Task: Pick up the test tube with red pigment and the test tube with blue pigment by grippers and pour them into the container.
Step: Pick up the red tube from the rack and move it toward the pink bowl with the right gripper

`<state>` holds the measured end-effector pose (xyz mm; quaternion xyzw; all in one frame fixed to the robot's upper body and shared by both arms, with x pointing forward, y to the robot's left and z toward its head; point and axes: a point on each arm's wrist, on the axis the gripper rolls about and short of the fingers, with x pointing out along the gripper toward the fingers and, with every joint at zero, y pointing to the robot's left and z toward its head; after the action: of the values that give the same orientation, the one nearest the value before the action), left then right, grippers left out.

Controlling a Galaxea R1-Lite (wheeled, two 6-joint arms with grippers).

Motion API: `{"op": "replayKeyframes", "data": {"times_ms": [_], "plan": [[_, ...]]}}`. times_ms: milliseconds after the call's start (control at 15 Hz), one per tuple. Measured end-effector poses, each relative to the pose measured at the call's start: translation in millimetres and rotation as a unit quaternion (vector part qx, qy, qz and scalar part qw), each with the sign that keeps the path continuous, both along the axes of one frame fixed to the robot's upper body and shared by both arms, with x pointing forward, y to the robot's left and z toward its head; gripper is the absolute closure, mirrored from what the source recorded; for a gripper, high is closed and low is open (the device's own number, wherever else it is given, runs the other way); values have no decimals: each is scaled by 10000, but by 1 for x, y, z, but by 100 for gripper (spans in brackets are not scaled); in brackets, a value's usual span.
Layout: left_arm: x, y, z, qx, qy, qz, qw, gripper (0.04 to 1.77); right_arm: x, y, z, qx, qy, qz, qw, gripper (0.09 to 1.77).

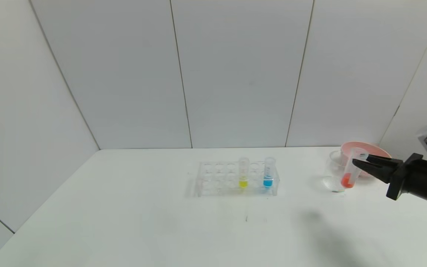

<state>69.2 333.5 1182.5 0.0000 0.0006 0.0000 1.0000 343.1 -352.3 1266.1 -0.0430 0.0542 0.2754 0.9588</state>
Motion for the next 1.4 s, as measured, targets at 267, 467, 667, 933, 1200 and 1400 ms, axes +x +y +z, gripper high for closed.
{"op": "replayKeyframes", "data": {"times_ms": [267, 467, 667, 933, 1200, 1400], "plan": [[0, 0, 0, 0, 0, 0, 10000, 5, 15, -55, 13, -104, -220, -354, 9991, 137], [0, 0, 0, 0, 0, 0, 10000, 5, 31, -83, 24, -168, 16, -625, 9979, 137], [0, 0, 0, 0, 2, 0, 10000, 5, 49, -103, 34, -434, 14, -739, 9963, 137], [0, 0, 0, 0, 0, 0, 10000, 5, 73, -116, 29, -708, 90, -679, 9951, 137], [0, 0, 0, 0, 6, 0, 10000, 5, 94, -116, 33, -1037, 233, -458, 9933, 137], [0, 0, 0, 0, 2, 0, 10000, 5, 109, -113, 40, -1536, 83, -202, 9879, 137]]}}
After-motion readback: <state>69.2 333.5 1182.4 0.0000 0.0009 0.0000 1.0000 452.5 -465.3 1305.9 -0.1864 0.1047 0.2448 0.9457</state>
